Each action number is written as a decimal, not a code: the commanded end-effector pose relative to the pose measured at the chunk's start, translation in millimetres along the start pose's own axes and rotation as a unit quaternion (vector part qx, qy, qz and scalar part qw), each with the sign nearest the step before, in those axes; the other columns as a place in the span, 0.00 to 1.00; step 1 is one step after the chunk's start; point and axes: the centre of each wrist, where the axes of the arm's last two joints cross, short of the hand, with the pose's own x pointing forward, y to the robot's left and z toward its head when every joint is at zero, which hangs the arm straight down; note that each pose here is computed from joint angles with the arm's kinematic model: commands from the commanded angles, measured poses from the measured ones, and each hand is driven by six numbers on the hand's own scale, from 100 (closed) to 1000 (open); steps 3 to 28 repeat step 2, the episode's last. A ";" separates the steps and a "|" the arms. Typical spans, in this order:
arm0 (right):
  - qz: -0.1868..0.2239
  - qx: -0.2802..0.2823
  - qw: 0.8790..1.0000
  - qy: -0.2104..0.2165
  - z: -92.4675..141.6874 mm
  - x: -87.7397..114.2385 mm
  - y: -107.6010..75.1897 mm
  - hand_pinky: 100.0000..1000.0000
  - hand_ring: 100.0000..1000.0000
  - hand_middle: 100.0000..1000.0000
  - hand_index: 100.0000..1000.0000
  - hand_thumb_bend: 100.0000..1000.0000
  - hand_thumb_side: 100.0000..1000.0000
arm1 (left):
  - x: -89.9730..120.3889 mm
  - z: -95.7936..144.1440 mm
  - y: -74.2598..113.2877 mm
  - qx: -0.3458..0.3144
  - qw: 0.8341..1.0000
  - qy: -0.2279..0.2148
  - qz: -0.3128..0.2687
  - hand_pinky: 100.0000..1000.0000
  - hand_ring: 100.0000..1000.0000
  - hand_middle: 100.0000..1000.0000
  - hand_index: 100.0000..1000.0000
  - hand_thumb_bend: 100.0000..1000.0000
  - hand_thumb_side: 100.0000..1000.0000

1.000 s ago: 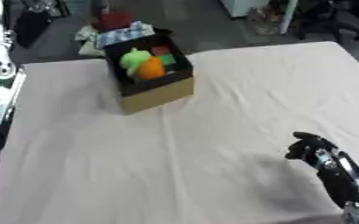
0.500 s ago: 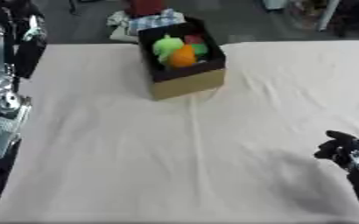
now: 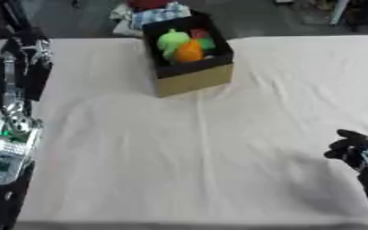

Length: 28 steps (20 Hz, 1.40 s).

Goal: Pick up objects on the table and place them in the box.

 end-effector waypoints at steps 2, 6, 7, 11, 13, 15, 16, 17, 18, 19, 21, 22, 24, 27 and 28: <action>0.006 -0.001 1.000 -0.015 -5.0 8.9 -4.2 0.66 0.55 0.54 0.78 0.00 0.71 | 6.6 -1.9 1.1 0.001 1.000 -0.012 0.003 0.77 0.57 0.56 0.76 0.00 0.68; 0.006 -0.001 1.000 -0.015 -5.0 8.9 -4.2 0.66 0.55 0.54 0.78 0.00 0.71 | 6.6 -1.9 1.1 0.001 1.000 -0.012 0.003 0.77 0.57 0.56 0.76 0.00 0.68; 0.006 -0.001 1.000 -0.015 -5.0 8.9 -4.2 0.66 0.55 0.54 0.78 0.00 0.71 | 6.6 -1.9 1.1 0.001 1.000 -0.012 0.003 0.77 0.57 0.56 0.76 0.00 0.68; 0.006 -0.001 1.000 -0.015 -5.0 8.9 -4.2 0.66 0.55 0.54 0.78 0.00 0.71 | 6.6 -1.9 1.1 0.001 1.000 -0.012 0.003 0.77 0.57 0.56 0.76 0.00 0.68; 0.006 -0.001 1.000 -0.015 -5.0 8.9 -4.2 0.66 0.55 0.54 0.78 0.00 0.71 | 6.6 -1.9 1.1 0.001 1.000 -0.012 0.003 0.77 0.57 0.56 0.76 0.00 0.68; 0.006 -0.001 1.000 -0.015 -5.0 8.9 -4.2 0.66 0.55 0.54 0.78 0.00 0.71 | 6.6 -1.9 1.1 0.001 1.000 -0.012 0.003 0.77 0.57 0.56 0.76 0.00 0.68; 0.006 -0.001 1.000 -0.015 -5.0 8.9 -4.2 0.66 0.55 0.54 0.78 0.00 0.71 | 6.6 -1.9 1.1 0.001 1.000 -0.012 0.003 0.77 0.57 0.56 0.76 0.00 0.68; 0.006 -0.001 1.000 -0.015 -5.0 8.9 -4.2 0.66 0.55 0.54 0.78 0.00 0.71 | 6.6 -1.9 1.1 0.001 1.000 -0.012 0.003 0.77 0.57 0.56 0.76 0.00 0.68; 0.006 -0.001 1.000 -0.015 -5.0 8.9 -4.2 0.66 0.55 0.54 0.78 0.00 0.71 | 6.6 -1.9 1.1 0.001 1.000 -0.012 0.003 0.77 0.57 0.56 0.76 0.00 0.68; 0.006 -0.001 1.000 -0.015 -5.0 8.9 -4.2 0.66 0.55 0.54 0.78 0.00 0.71 | 6.6 -1.9 1.1 0.001 1.000 -0.012 0.003 0.77 0.57 0.56 0.76 0.00 0.68; 0.006 -0.001 1.000 -0.015 -5.0 8.9 -4.2 0.66 0.55 0.54 0.78 0.00 0.71 | 6.6 -1.9 1.1 0.001 1.000 -0.012 0.003 0.77 0.57 0.56 0.76 0.00 0.68; 0.006 -0.001 1.000 -0.015 -5.0 8.9 -4.2 0.66 0.55 0.54 0.78 0.00 0.71 | 6.6 -1.9 1.1 0.001 1.000 -0.012 0.003 0.77 0.57 0.56 0.76 0.00 0.68; 0.006 -0.001 1.000 -0.015 -5.0 8.9 -4.2 0.66 0.55 0.54 0.78 0.00 0.71 | 6.6 -1.9 1.1 0.001 1.000 -0.012 0.003 0.77 0.57 0.56 0.76 0.00 0.68; 0.006 -0.001 1.000 -0.015 -5.0 8.9 -4.2 0.66 0.55 0.54 0.78 0.00 0.71 | 6.6 -1.9 1.1 0.001 1.000 -0.012 0.003 0.77 0.57 0.56 0.76 0.00 0.68; 0.006 -0.001 1.000 -0.015 -5.0 8.9 -4.2 0.66 0.55 0.54 0.78 0.00 0.71 | 6.6 -1.9 1.1 0.001 1.000 -0.012 0.003 0.77 0.57 0.56 0.76 0.00 0.68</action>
